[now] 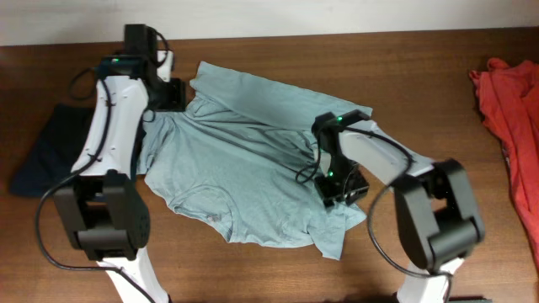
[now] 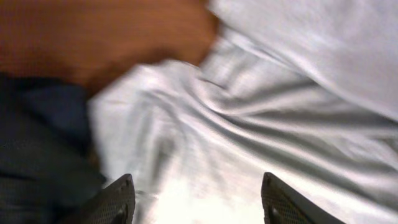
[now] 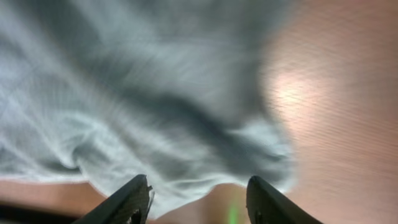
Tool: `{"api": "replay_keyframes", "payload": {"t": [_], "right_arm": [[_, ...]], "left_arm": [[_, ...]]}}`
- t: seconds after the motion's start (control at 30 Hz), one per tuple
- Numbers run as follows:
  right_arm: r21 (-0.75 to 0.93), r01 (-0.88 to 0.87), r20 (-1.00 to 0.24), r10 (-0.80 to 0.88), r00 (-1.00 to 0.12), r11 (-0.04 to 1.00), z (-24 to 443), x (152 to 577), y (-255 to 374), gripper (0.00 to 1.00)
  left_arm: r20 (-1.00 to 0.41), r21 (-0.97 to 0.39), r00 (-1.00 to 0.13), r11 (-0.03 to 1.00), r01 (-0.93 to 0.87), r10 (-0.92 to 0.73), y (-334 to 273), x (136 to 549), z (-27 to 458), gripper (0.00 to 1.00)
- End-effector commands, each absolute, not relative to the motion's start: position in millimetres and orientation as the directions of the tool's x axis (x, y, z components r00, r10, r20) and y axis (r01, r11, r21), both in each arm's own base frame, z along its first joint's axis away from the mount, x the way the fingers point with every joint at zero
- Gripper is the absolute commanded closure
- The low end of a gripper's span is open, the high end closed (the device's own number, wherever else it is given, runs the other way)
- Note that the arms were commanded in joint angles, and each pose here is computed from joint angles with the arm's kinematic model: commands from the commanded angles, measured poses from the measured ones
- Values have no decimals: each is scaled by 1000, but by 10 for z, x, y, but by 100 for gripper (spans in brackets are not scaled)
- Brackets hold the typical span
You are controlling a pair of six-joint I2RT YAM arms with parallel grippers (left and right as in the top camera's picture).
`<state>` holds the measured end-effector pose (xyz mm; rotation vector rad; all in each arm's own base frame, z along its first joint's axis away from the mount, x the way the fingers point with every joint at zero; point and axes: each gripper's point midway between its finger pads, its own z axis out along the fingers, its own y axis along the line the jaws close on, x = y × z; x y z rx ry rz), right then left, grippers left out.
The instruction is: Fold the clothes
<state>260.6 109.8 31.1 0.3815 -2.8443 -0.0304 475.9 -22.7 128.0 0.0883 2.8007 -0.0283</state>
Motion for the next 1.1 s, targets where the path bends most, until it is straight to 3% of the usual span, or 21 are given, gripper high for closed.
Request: {"api": "replay_keyframes", "payload": {"t": [0.0, 0.07, 0.2, 0.37, 0.57, 0.83, 0.97, 1.07], "right_arm": [[-27, -135, -26, -136, -990, 990, 752, 3201, 831, 27], [7, -89, -127, -87, -988, 996, 882, 3429, 756, 21], [158, -11, -234, 27, -972, 987, 936, 3787, 637, 21], [233, 159, -252, 218, -943, 959, 855, 4023, 298, 21], [286, 228, -241, 300, -923, 931, 839, 4066, 52, 17], [303, 240, -244, 319, -916, 922, 851, 4083, -7, 16], [306, 235, -262, 319, -911, 923, 866, 4126, -17, 16], [320, 254, -268, 344, -900, 913, 881, 4159, -48, 16]], "left_arm": [[-304, -111, -939, 973, 201, 160, -767, 4597, 1334, 36], [-276, -123, -941, 964, 238, 197, -933, 4493, 1315, 36], [-178, -131, -936, 935, 328, 303, -1353, 4136, 1258, 36], [-82, -171, -893, 876, 451, 443, -1908, 3653, 1150, 36], [14, -180, -806, 794, 580, 592, -2409, 3049, 883, 36], [117, -197, -577, 588, 784, 808, -2882, 2095, 548, 36], [140, -162, -438, 457, 875, 888, -2975, 1786, 460, 32], [146, -125, -396, 414, 902, 906, -2986, 1688, 334, 31]]}}
